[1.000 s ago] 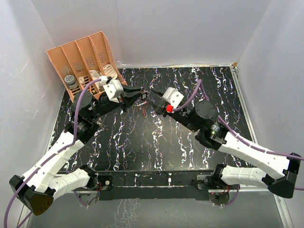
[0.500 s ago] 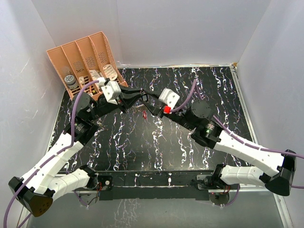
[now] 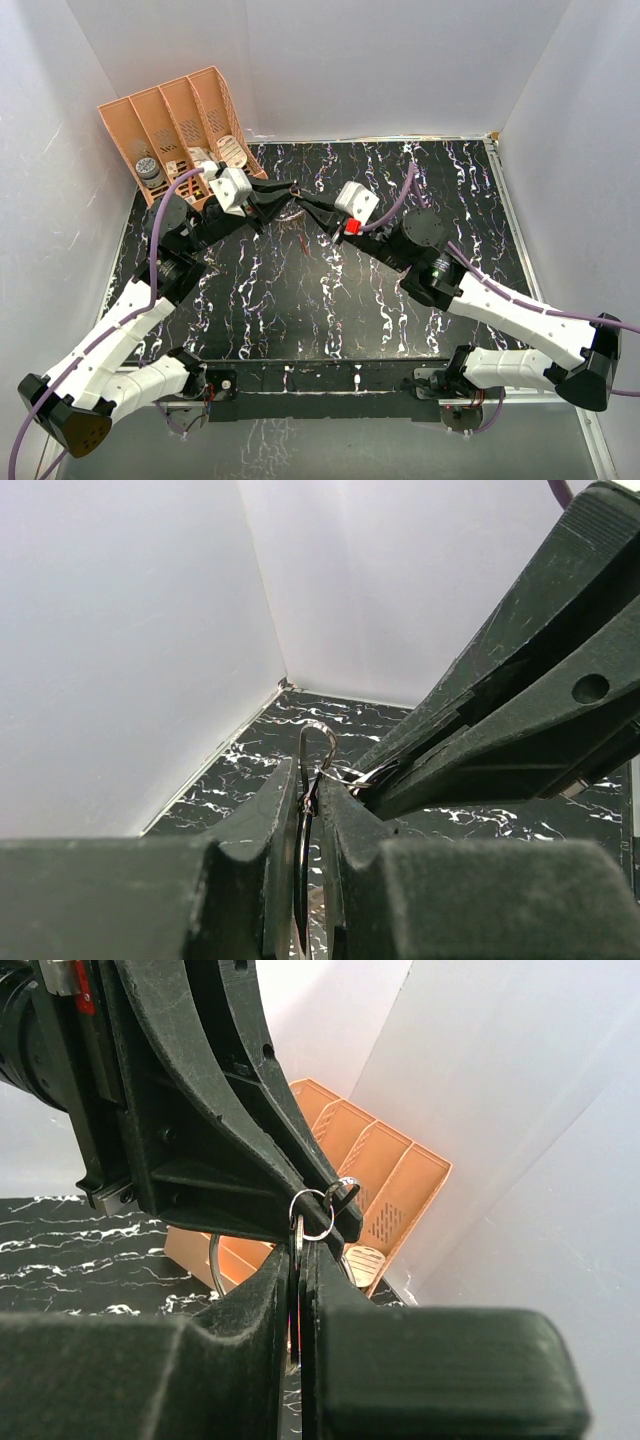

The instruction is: Remove the keys from the keyring

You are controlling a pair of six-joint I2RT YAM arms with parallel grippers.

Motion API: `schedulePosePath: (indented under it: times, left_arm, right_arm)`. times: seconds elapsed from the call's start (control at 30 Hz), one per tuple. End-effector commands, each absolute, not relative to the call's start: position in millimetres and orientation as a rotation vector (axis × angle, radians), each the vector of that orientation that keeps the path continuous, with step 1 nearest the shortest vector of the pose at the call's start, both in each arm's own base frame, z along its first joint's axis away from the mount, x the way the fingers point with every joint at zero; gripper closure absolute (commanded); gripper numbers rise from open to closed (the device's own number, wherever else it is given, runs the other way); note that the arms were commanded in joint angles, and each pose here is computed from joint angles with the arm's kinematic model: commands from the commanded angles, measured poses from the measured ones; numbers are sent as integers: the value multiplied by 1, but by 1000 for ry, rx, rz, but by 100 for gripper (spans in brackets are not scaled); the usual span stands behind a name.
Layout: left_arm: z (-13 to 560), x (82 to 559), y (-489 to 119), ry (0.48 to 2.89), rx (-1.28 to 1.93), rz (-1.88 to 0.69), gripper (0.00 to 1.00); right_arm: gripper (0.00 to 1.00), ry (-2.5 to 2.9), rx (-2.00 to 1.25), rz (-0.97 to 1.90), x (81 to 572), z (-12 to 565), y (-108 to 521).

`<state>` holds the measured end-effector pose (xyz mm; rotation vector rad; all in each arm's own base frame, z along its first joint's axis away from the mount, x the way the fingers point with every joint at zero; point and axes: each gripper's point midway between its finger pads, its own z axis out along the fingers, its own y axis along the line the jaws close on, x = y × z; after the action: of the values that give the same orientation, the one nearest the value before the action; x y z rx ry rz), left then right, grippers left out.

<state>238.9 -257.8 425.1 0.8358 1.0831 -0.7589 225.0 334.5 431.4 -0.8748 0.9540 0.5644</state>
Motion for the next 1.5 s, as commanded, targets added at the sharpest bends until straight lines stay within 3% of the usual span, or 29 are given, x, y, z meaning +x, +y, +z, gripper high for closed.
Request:
schedulePosePath:
  times: [0.0,0.8,1.47]
  left_arm:
    - [439,230,-256,1029,835,-746,100]
    - [439,226,-252,1008,838,-730,100]
    - [438,243,-244,1029,764,-659,100]
  right_arm:
    - [100,903,-829,543,225,460,327]
    - [100,889,-701,366,236,502,286]
    - [100,888,-832,478,223,490,313]
